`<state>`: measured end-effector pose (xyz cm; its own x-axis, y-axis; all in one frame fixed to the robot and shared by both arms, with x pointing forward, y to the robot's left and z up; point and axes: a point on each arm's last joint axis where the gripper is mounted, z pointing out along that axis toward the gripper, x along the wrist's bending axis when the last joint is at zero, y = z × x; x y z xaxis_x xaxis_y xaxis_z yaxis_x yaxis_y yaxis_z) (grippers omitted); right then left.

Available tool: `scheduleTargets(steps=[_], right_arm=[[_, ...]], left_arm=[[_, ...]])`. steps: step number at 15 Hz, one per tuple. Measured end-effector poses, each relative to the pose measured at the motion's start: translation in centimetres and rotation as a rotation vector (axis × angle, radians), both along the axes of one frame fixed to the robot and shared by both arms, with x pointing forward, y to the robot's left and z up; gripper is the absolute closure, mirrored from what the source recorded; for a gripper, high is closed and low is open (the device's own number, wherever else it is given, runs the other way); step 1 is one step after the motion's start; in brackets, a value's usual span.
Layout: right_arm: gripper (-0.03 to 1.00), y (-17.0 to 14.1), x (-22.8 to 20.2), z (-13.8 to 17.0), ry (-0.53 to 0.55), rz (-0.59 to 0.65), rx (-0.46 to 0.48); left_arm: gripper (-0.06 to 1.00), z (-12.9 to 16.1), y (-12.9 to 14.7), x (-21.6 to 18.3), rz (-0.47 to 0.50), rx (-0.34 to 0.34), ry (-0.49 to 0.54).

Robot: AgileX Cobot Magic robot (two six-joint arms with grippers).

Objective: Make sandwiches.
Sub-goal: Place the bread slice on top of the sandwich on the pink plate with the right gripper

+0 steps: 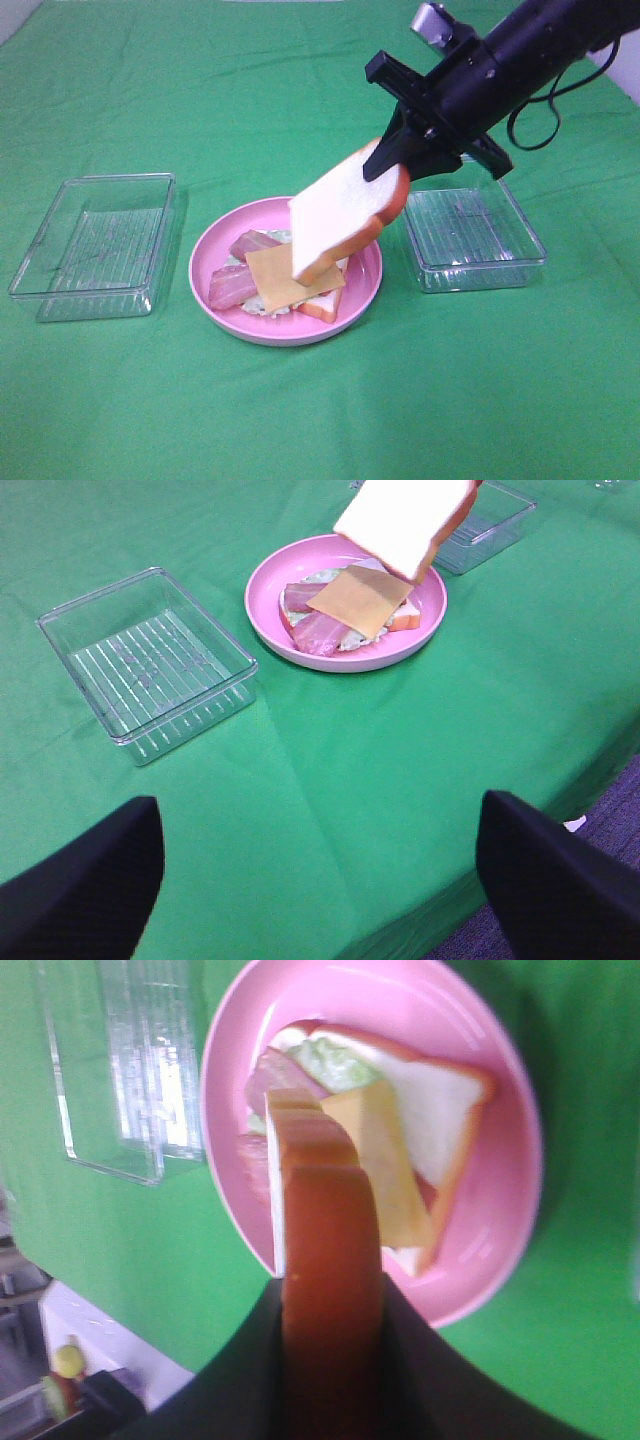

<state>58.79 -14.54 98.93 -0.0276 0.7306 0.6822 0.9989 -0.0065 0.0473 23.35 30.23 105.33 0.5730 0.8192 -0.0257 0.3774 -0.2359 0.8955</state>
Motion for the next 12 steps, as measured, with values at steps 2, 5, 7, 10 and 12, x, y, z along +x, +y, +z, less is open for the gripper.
scheduleTargets(steps=[2,5,7,10,12], right_arm=[[0.77,0.4,-0.5,-1.3,-0.011,-0.054,0.115],[0.77,1.3,-0.7,-3.1,-0.024,-0.156,0.290],[0.77,2.9,-0.8,-4.7,-0.002,-0.176,0.313],[0.77,4.9,-1.0,-7.0,0.046,-0.204,0.331],[0.77,5.0,-0.9,-8.3,0.067,-0.215,0.312]], left_arm=[[0.14,0.0,0.0,0.0,0.000,0.000,0.000],[0.14,0.0,0.0,0.0,0.000,0.000,0.000],[0.14,0.0,0.0,0.0,0.000,0.000,0.000],[0.14,0.0,0.0,0.0,0.000,0.000,0.000],[0.14,0.0,0.0,0.0,0.000,0.000,0.000]])
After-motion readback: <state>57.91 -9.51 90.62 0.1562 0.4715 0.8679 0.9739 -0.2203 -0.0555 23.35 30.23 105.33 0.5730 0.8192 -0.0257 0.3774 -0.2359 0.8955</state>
